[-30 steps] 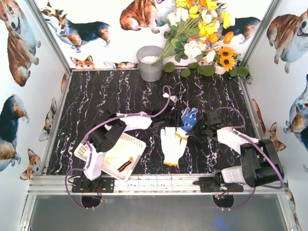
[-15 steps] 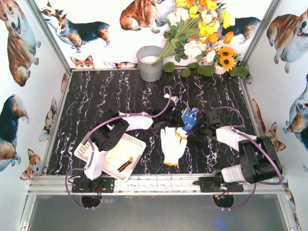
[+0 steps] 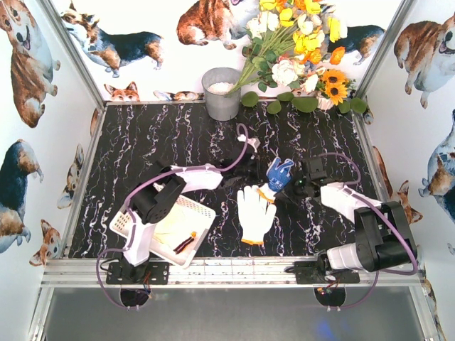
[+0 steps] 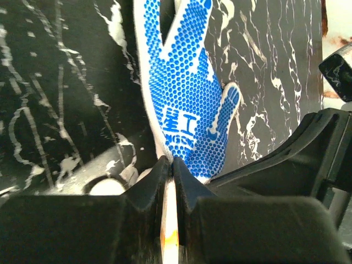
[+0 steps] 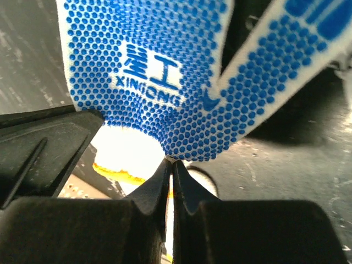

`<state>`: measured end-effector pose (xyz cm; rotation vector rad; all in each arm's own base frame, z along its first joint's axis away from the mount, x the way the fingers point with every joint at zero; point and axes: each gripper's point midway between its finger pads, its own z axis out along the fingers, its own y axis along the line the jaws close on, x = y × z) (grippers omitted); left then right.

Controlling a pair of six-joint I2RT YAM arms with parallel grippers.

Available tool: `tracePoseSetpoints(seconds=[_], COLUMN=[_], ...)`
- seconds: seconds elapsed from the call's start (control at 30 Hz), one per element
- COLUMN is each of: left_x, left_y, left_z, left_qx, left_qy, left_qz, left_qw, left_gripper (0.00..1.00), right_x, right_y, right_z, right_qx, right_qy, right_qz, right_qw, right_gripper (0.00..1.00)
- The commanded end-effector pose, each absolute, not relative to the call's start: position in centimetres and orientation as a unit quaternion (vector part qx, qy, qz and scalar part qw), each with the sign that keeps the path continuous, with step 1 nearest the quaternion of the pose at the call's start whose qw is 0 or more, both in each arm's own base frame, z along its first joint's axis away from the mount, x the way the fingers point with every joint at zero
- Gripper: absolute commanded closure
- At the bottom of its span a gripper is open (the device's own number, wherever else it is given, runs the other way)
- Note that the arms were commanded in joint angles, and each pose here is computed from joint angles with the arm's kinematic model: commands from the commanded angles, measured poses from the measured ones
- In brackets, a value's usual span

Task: Put the gloves into the storage basket
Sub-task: Pick up the glove from the center of the board.

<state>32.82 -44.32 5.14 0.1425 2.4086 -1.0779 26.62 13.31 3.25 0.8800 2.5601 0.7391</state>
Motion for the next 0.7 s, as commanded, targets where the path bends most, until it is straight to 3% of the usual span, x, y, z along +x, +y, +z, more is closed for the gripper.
tracePoseSetpoints(seconds=[0.0, 0.67], left_x=[34.4, 30.2], left_y=[-42.3, -35.9], left_z=[8.4, 9.0], left_qx=[0.034, -0.052], left_qy=[0.868, 0.871], left_qz=[-0.401, -0.391], left_qw=[0.29, 0.293], left_gripper=[1.0, 1.0], right_x=[28.6, 26.6], right_y=[15.5, 19.6], right_z=[6.5, 7.6], right_qx=[0.259, 0.168], right_qy=[0.894, 0.913], right_qz=[0.323, 0.359], right_qw=[0.172, 0.096], right_gripper=[1.0, 1.0])
